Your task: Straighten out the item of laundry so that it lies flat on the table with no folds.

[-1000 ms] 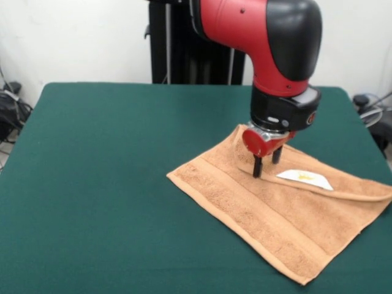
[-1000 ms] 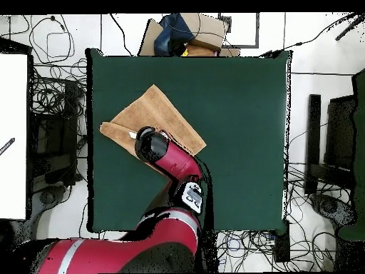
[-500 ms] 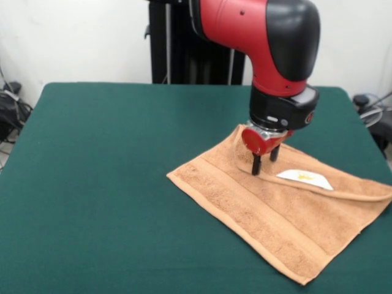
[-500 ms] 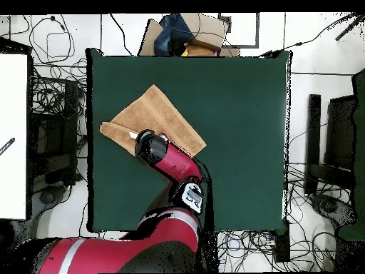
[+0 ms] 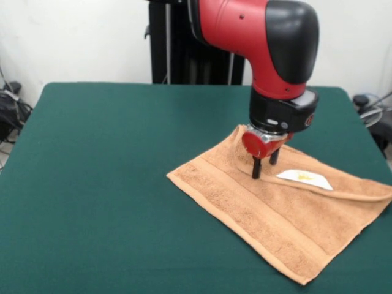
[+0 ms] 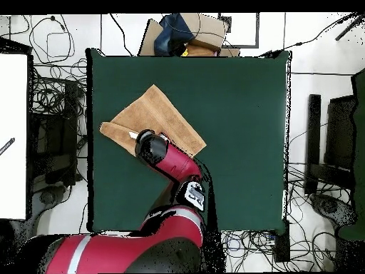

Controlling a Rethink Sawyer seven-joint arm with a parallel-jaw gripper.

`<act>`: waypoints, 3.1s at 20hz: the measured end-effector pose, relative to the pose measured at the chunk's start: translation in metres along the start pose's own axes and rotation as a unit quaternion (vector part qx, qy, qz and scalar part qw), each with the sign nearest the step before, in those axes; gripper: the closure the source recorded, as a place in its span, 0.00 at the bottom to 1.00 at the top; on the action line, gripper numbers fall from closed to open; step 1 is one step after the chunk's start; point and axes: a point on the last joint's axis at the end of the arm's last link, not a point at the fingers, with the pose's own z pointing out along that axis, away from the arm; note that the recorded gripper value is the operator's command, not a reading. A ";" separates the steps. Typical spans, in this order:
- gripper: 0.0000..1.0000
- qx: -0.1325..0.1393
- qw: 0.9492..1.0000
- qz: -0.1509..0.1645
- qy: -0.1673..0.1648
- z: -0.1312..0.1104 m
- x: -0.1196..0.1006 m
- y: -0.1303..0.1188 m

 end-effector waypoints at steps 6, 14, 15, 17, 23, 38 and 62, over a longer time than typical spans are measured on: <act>0.00 0.000 1.000 -0.006 0.004 0.003 0.000 0.001; 1.00 0.000 1.000 -0.015 0.002 0.004 -0.001 -0.002; 1.00 0.000 1.000 -0.016 0.002 0.004 -0.001 -0.002; 1.00 0.000 1.000 -0.019 0.001 0.004 -0.001 -0.003; 1.00 0.000 1.000 -0.019 0.001 0.004 -0.001 -0.003; 1.00 0.033 0.999 -0.030 -0.006 -0.001 0.007 -0.013; 1.00 0.112 0.993 -0.032 -0.011 -0.013 0.010 -0.028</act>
